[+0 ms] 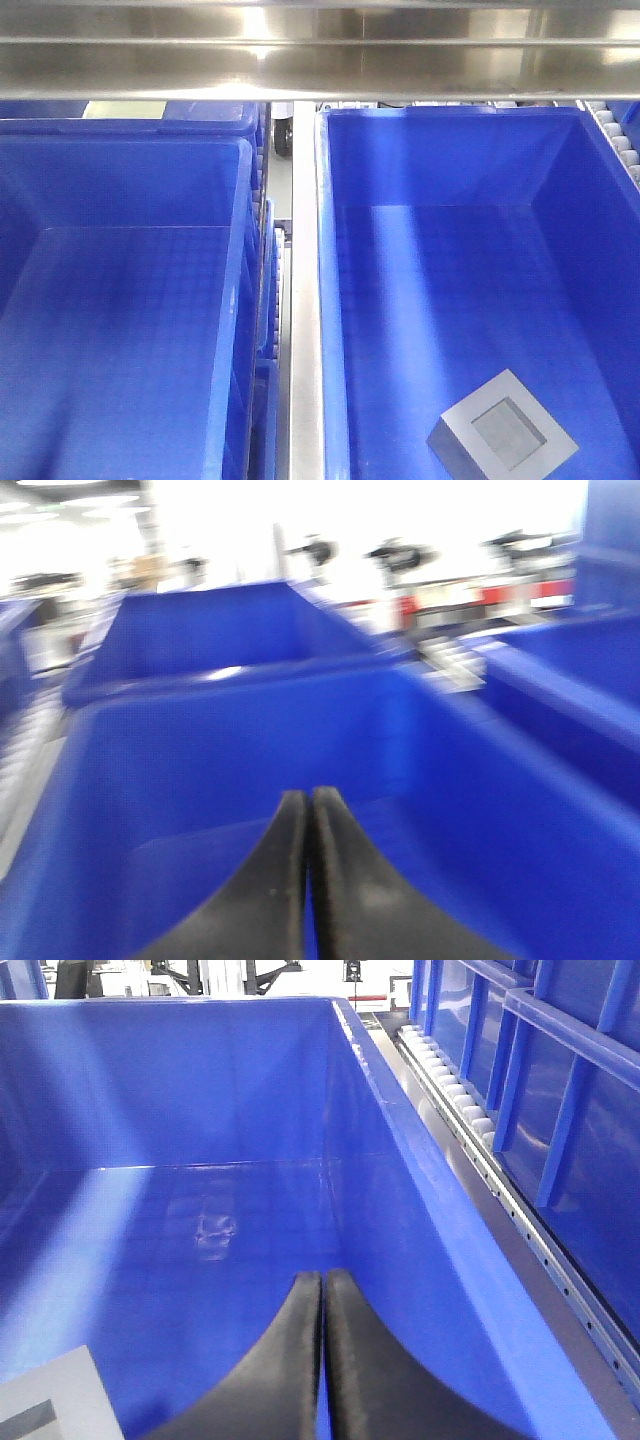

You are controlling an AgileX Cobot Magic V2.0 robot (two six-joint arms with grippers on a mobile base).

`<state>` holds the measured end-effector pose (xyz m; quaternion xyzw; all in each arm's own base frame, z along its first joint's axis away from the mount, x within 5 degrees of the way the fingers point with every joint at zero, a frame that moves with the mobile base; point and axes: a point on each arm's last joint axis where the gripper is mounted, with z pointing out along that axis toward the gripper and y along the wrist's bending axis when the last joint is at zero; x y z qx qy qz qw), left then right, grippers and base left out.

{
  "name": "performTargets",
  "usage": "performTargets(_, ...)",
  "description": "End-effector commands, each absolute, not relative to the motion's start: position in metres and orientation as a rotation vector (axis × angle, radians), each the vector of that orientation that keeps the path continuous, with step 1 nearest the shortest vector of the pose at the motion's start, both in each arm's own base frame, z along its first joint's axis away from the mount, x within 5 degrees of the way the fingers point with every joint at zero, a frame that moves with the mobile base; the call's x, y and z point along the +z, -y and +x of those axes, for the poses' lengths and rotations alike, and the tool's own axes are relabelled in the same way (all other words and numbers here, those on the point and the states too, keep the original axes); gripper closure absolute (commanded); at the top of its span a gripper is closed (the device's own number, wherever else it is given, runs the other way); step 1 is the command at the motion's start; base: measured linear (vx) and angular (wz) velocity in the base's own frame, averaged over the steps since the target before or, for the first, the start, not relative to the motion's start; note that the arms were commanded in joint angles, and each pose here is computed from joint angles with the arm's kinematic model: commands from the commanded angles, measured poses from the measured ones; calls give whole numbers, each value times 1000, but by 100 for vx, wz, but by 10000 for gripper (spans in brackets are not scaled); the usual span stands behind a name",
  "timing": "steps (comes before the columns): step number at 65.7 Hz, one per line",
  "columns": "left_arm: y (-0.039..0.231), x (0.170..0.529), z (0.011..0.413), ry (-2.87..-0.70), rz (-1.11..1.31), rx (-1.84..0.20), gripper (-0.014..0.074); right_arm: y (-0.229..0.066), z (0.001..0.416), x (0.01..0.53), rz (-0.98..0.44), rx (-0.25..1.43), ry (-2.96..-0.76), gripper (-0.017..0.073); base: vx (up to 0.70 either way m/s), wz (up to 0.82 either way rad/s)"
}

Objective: Sort gray base to blue bin

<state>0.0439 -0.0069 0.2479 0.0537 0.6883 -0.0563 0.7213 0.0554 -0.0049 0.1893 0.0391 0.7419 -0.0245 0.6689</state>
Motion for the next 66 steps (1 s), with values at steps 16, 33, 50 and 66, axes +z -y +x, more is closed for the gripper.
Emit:
performTargets(16, -3, 212, 54, -1473, -51, 26, 600, 5, 57, 190, 75, -68, -1660, 564, 0, 0)
performTargets(33, -3, 206, 54, -1531, -56, 30, 600, 5, 57, 190, 75, -68, -1660, 564, 0, 0)
performTargets(50, -3, 206, 55, -1530, -56, 30, 600, 5, 57, 190, 75, -68, -1660, 564, 0, 0)
performTargets(66, -3, 207, 55, -1528, -56, 30, 600, 5, 57, 190, 75, -68, -1660, 564, 0, 0)
